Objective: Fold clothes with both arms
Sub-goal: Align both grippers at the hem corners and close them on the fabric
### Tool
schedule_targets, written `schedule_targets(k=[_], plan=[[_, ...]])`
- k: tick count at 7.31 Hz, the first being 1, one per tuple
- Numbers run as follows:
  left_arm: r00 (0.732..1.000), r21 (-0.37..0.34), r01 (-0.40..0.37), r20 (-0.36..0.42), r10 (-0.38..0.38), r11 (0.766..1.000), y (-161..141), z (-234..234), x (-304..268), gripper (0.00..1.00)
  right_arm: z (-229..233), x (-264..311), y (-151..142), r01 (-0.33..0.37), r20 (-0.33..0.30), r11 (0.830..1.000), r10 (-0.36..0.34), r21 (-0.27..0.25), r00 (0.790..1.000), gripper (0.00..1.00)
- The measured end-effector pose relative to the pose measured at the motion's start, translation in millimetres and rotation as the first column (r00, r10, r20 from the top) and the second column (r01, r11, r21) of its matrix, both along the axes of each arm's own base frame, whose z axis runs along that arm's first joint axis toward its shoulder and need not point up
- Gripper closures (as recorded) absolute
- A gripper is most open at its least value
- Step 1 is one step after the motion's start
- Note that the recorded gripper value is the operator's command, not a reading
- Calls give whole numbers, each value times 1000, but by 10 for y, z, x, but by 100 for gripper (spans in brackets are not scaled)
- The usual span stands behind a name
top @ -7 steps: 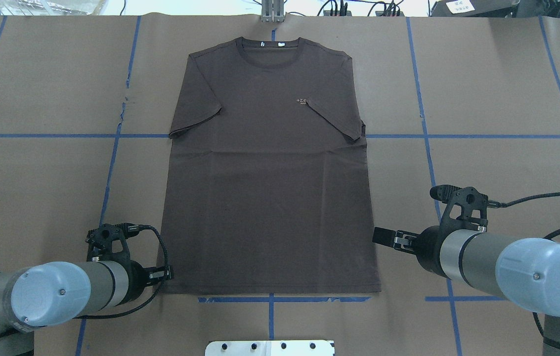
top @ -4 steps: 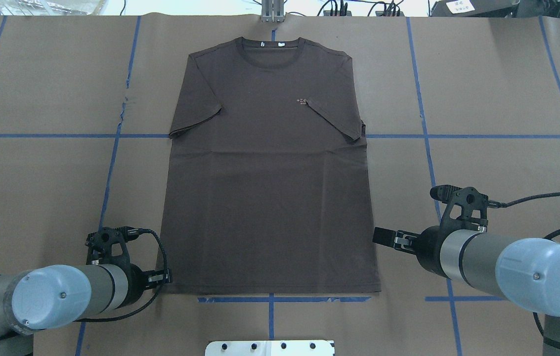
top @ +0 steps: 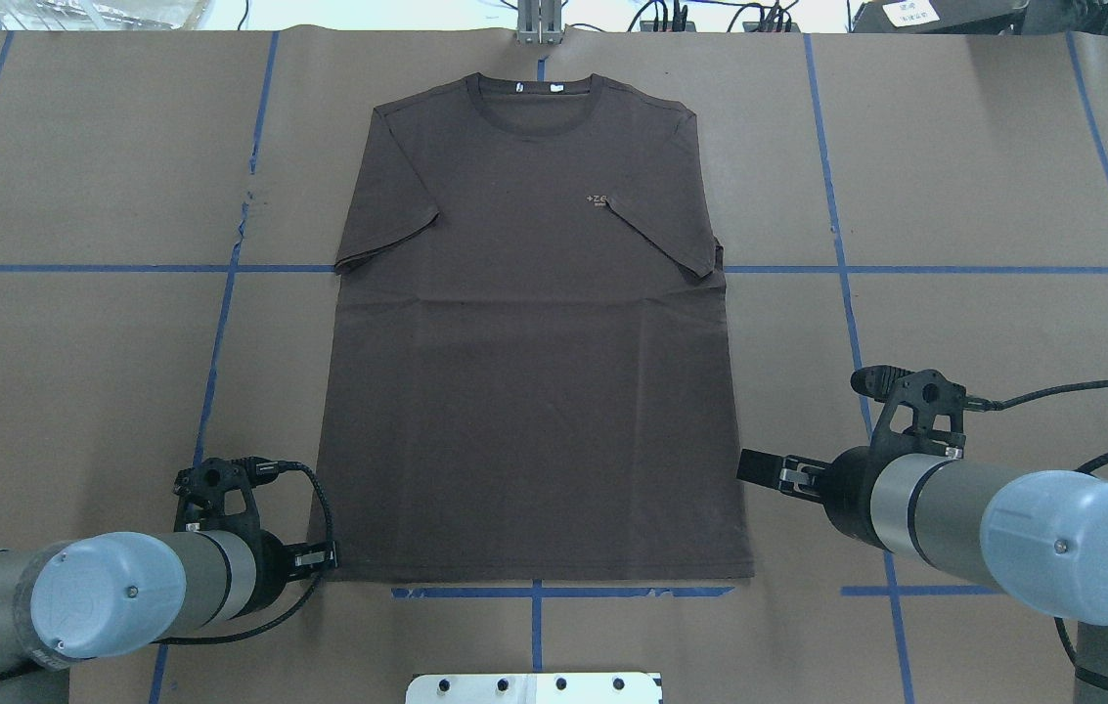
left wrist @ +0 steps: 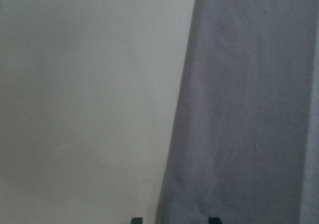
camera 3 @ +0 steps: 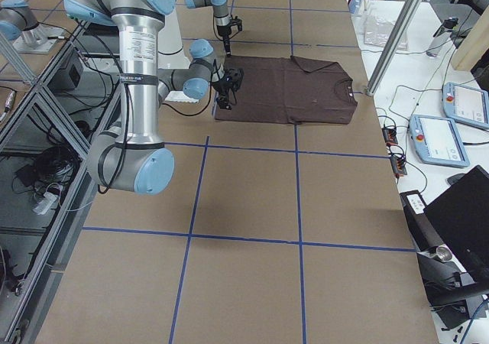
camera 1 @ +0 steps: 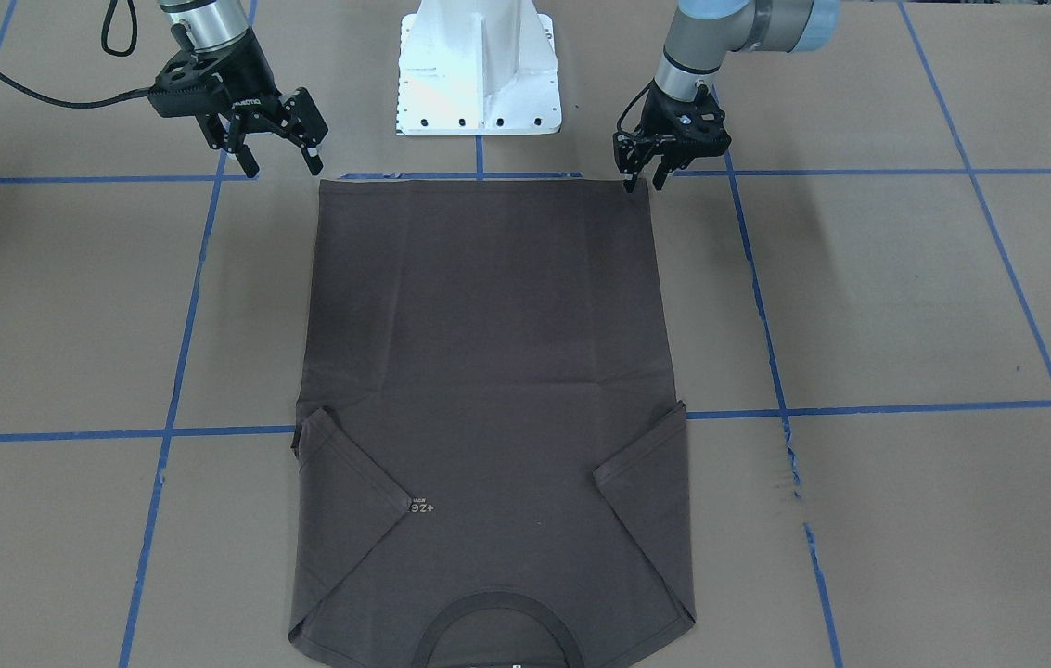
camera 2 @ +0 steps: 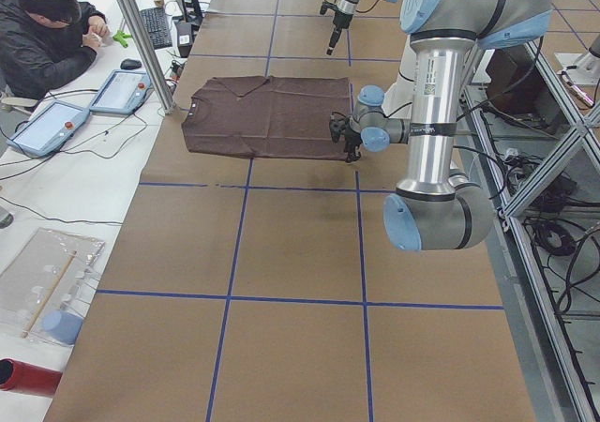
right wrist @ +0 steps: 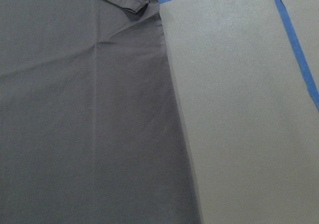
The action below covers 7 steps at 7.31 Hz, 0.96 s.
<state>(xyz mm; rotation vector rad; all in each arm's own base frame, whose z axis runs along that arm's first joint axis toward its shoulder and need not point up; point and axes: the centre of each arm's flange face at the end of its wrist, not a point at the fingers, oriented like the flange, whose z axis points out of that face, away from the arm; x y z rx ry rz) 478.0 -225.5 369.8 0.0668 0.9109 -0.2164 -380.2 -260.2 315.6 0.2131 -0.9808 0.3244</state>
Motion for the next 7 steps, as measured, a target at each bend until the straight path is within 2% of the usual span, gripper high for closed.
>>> schedule_targets(k=[2,3,4,5,7], plan=[[1000,-1,-7,2,7,1000,28,8,28,54,8,-5,-2,0,-2,1000,0,0,1000,0],[1000,-1,-9,3,9,1000,36,15,41,67,10,-6,-2,0,-2,1000,0,0,1000,0],[1000,-1,-10,3,10,1000,39,15,49,88,10,-7,-2,1,-2,1000,-1,0,1000,0],[1000,-2,-11,2,11,1000,41,10,54,100,8,-8,-2,1,-2,1000,-1,1,1000,0],[1000,-1,-11,2,11,1000,43,6,58,100,8,-13,2,3,-2,1000,-3,0,1000,0]])
